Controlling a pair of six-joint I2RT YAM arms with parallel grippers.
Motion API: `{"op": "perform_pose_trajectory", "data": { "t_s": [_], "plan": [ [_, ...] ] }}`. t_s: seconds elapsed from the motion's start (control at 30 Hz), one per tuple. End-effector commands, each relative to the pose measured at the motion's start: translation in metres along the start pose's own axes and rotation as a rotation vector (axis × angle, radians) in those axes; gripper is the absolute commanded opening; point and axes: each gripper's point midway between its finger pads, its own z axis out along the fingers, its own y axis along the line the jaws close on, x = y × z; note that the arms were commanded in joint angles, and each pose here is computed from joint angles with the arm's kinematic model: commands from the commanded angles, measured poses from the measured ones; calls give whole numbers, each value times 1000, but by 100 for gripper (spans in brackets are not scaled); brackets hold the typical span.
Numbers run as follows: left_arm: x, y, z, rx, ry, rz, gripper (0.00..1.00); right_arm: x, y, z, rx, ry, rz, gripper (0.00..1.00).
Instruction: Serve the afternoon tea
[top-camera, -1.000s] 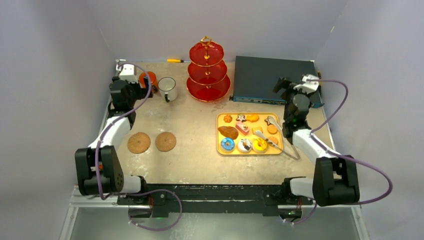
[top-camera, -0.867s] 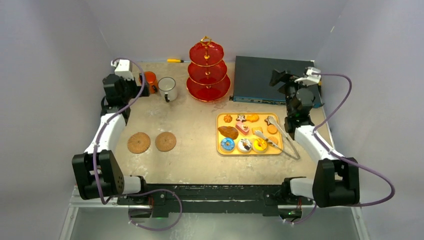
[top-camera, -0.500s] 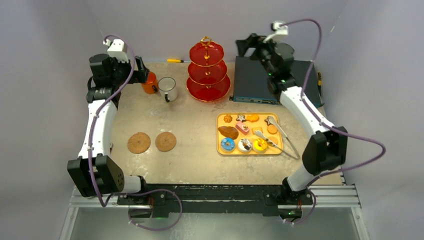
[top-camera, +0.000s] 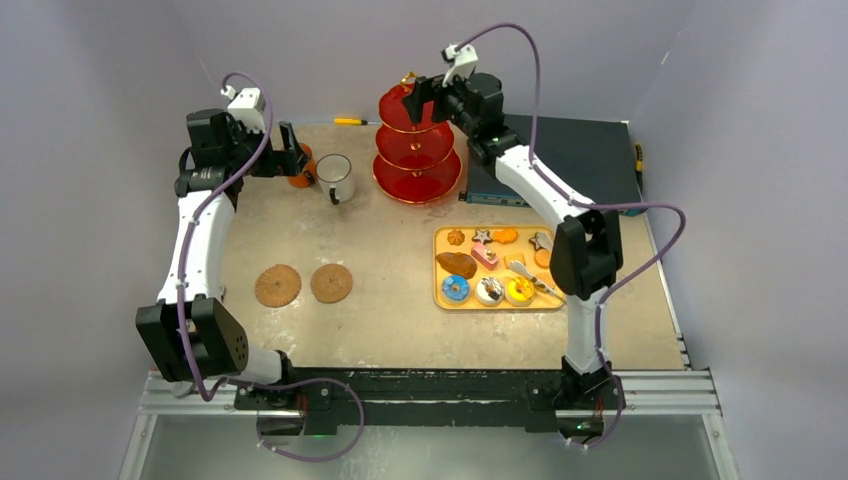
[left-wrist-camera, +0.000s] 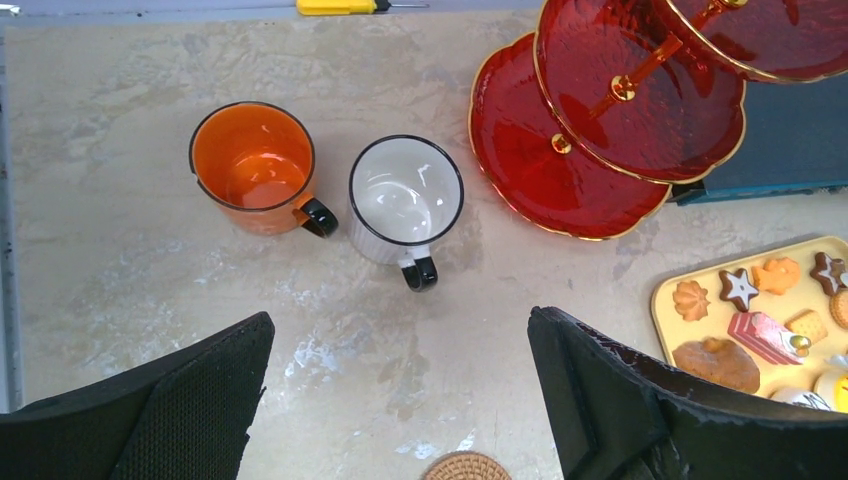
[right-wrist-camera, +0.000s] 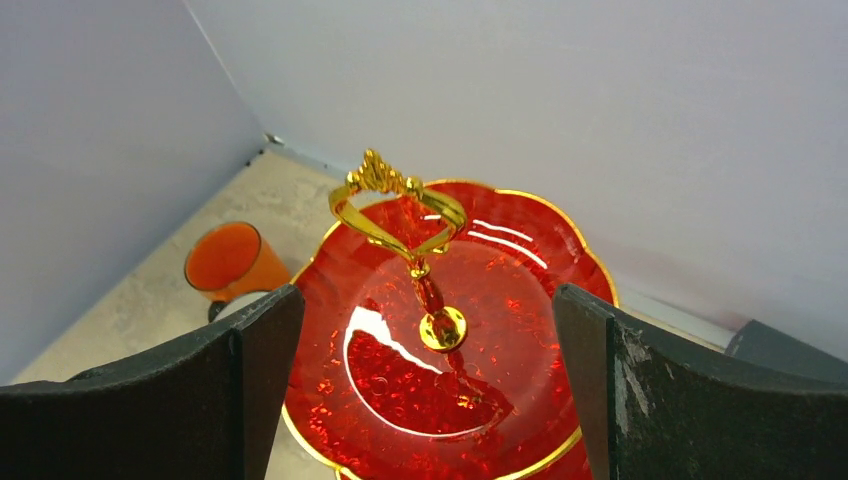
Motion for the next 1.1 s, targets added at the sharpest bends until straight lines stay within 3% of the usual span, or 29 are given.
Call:
{"op": "perform_pose_trajectory", "data": {
  "t_s": [0.0,0.23,0.37,0.6,0.9,1.0,1.07],
  "plan": [
    [-4,-10,-4,52,-11,21,99,-27,12,9,-64,-70,-54,98],
    [0,-8,-2,47,0,38,99,-3,9,33,-77,-44,-55,98],
    [4,-7,-1,46,6,43,99,2,9,38,-75,-51,-58,88],
    [10,-4,4,48,19,40,99,-1,17,43,-75,-73,-99,53],
    [12,-3,2,42,31,44,99,6,26,47,-78,-71,-103,25],
    [13,-4,1,47,37,70,99,4,28,48,-73,-81,-106,4],
    [13,-4,-1,45,37,76,99,3,31,47,-73,-91,-107,0]
  ]
}}
